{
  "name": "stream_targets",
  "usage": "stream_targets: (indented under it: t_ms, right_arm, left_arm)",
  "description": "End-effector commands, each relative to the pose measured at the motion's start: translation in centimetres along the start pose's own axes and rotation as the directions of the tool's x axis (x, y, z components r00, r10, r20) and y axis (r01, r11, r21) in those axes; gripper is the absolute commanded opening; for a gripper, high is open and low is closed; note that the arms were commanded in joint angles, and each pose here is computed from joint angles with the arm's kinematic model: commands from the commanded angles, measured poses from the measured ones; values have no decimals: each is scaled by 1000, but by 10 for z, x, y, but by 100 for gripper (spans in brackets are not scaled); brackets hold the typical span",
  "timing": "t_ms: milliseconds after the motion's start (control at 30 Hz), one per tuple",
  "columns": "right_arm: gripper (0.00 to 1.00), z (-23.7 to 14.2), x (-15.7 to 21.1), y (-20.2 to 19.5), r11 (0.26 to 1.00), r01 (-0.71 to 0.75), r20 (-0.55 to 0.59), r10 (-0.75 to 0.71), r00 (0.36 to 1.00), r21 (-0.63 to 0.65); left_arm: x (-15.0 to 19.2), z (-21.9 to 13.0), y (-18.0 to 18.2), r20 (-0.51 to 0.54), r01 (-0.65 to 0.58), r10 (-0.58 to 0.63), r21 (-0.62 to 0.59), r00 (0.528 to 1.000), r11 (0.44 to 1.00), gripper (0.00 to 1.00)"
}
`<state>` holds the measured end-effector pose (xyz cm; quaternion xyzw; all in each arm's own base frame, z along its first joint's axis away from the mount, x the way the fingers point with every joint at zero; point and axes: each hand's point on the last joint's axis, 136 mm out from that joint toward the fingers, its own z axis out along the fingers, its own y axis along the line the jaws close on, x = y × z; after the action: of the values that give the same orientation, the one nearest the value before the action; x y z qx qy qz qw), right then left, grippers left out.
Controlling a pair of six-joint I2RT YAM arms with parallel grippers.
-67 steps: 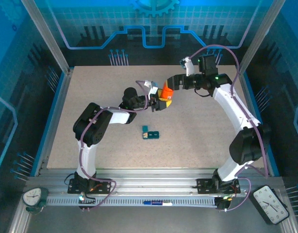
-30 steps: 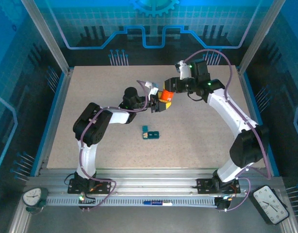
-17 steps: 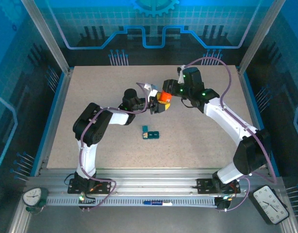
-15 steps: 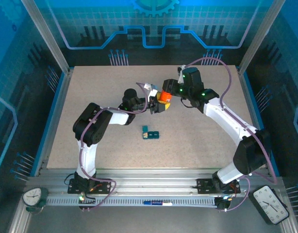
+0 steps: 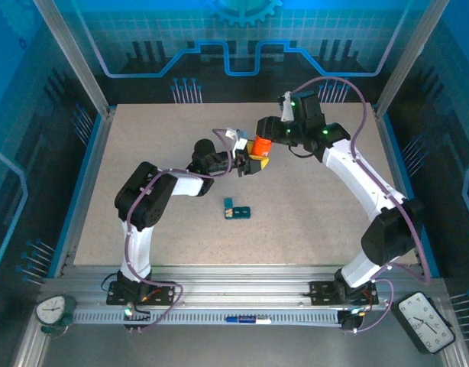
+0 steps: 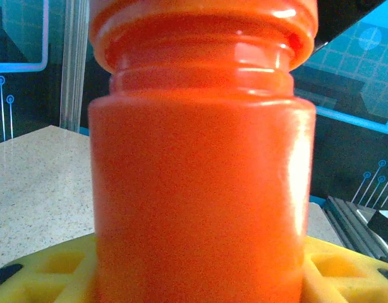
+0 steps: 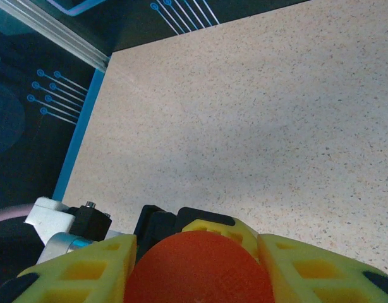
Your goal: Sort the pills into containers
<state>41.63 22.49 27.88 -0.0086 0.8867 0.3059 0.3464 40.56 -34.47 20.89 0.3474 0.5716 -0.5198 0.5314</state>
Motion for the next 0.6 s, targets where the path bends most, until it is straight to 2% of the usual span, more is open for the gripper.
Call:
stream_targets:
  t_ms: [0, 333, 567]
  right_arm:
    - [46, 3, 16, -1, 1000, 11, -91, -13, 996, -19]
    - [43, 16, 45, -2, 992, 123, -221, -128, 967, -36]
    - [43, 21, 66, -9, 990, 135, -236, -139, 962, -32]
  left_arm:
    - [-32, 2, -5, 67, -74, 73, 9, 995, 997, 0]
    - [-36, 4, -7, 64, -73, 71, 24, 995, 997, 0]
    - [-39, 4, -8, 69, -77, 75, 25, 995, 997, 0]
